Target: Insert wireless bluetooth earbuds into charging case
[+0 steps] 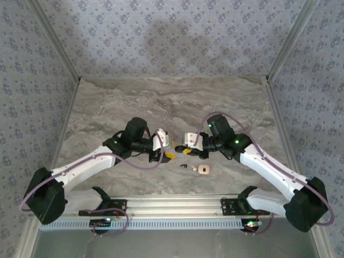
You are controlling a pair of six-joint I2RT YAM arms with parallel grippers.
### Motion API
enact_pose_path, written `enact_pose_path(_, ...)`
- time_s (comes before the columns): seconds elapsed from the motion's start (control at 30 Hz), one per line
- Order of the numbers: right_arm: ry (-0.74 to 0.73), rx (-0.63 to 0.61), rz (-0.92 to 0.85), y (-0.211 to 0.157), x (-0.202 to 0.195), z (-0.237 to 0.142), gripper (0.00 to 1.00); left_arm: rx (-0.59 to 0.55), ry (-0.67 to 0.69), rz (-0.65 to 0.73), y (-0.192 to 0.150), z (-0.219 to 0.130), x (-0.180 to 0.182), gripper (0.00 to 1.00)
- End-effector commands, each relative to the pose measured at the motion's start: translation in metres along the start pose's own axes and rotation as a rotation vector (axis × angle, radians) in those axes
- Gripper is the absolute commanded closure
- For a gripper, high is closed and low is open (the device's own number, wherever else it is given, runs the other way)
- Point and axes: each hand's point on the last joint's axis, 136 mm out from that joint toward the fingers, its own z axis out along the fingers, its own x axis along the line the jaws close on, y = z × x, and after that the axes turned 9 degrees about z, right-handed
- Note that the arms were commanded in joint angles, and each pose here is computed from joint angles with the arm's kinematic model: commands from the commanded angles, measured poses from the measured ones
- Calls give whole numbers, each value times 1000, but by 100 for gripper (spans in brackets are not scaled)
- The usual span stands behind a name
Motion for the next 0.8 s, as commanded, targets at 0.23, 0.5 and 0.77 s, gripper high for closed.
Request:
enact_pose_path(0.23,-37,-336,178,20,-7,-27,86,-183,45,14,33,-14,9,45)
enact_pose_path(0.5,-63,-394,222,24,-15,-28,86,-178,26,-1,30,-10,9,44)
enact_pose_path(0.77,-41,-419,221,29,-14,-29,86,-169,-6,10,31,-5,5,44)
